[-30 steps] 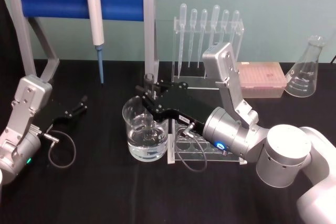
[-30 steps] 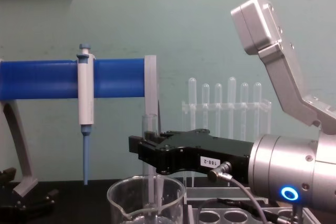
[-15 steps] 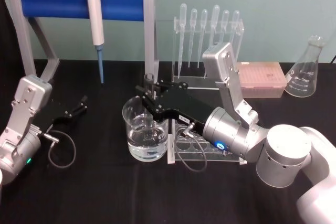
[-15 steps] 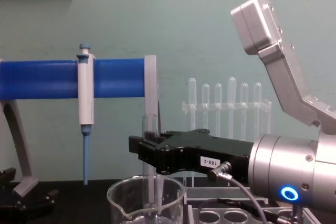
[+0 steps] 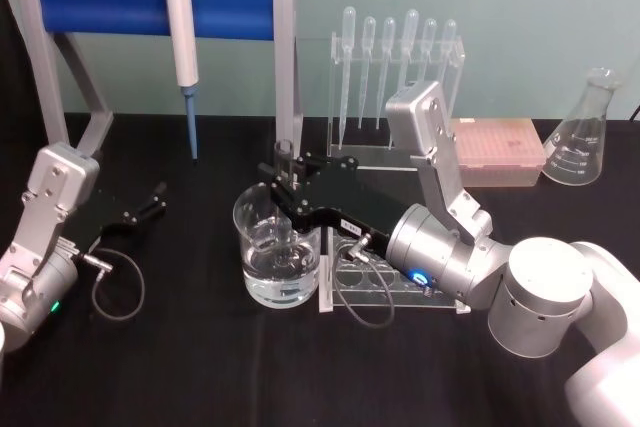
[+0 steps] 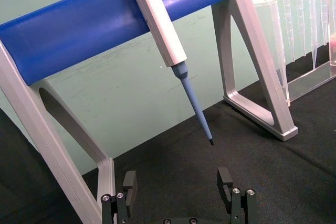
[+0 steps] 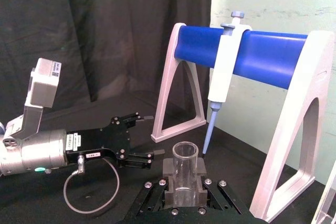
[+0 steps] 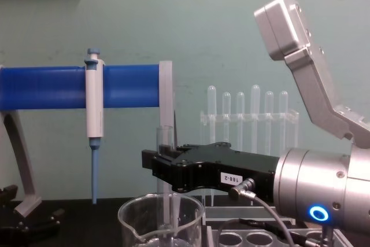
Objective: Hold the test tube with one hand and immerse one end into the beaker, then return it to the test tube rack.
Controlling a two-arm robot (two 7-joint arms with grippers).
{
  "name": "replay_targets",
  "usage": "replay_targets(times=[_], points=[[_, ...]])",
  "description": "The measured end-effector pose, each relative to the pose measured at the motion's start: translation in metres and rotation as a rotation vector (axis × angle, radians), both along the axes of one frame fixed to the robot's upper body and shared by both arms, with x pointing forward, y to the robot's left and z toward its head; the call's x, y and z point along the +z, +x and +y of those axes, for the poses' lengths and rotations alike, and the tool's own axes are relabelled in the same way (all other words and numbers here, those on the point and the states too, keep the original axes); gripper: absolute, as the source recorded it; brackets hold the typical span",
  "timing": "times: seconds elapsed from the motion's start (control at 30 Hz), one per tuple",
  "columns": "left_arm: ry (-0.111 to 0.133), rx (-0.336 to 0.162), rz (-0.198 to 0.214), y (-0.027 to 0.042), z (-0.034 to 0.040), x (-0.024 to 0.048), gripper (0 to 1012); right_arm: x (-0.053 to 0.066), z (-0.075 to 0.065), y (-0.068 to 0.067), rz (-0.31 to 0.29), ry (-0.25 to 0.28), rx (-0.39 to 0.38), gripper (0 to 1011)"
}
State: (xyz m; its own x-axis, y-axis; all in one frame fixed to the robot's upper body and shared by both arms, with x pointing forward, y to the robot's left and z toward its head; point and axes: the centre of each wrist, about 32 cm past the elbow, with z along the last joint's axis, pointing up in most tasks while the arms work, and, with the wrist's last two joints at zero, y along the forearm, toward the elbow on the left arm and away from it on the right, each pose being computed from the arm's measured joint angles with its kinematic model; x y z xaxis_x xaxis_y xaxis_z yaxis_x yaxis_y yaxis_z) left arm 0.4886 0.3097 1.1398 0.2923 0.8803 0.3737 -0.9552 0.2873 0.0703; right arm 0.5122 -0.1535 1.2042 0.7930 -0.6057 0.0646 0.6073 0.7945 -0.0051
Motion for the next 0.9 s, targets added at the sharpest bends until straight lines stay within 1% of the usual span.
replay_targets(times=[0.9], points=[[0.0, 0.0, 0.0, 0.0, 0.0, 0.0, 1000, 0.0, 0.0, 0.0, 0.0, 0.0, 0.0, 224]])
